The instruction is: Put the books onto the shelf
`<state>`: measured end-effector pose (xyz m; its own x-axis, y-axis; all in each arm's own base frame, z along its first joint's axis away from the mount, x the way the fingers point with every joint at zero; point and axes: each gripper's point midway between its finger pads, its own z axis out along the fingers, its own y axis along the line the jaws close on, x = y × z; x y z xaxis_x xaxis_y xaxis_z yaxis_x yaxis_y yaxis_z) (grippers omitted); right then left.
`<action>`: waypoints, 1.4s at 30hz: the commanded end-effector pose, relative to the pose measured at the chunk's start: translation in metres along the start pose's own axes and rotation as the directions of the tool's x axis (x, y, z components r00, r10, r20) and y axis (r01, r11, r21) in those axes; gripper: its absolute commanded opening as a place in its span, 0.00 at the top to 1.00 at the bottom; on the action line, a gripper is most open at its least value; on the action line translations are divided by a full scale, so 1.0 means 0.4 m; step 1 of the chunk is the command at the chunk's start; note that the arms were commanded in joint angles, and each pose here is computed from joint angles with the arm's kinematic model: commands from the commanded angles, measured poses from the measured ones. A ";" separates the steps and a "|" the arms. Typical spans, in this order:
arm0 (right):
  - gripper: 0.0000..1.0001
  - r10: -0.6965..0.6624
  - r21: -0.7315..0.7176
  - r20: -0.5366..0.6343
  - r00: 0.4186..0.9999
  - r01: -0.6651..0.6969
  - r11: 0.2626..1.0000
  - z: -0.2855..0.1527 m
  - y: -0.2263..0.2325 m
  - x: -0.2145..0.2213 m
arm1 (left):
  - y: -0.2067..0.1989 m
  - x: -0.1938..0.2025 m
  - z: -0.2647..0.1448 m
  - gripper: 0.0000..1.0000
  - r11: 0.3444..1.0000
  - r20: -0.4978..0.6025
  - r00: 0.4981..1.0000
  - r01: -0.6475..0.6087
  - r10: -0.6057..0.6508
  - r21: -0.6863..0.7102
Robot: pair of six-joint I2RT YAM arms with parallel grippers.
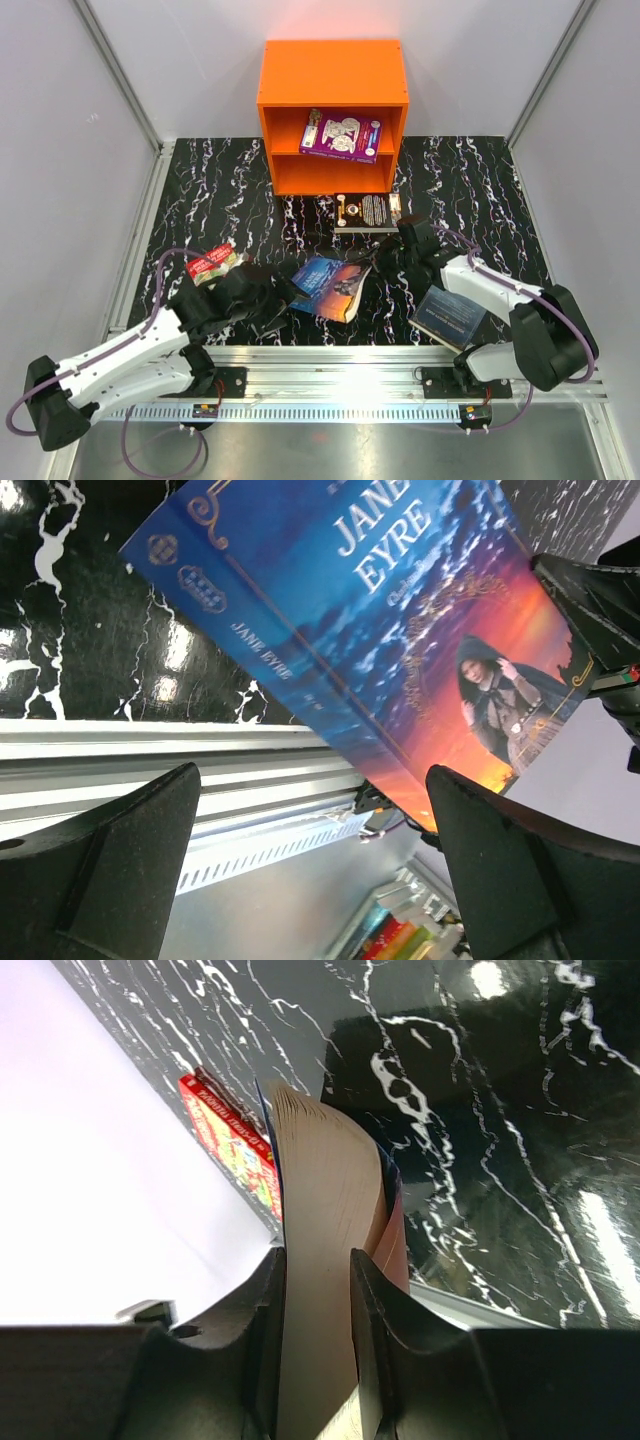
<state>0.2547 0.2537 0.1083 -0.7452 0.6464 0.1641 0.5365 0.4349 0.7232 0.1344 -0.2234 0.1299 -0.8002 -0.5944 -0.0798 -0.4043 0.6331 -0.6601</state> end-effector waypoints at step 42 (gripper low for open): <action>0.00 -0.455 0.317 0.070 0.888 0.413 0.854 -0.458 0.032 -0.019 | -0.574 -0.228 0.006 1.00 0.895 0.366 0.924 -0.256 0.115 0.365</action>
<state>0.2498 0.1935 0.2491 -0.8516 0.4889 -0.1888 0.2424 0.6868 0.6852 0.2577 -0.2910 0.1872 -0.7446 -0.5914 -0.3096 -0.2461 0.6744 -0.6962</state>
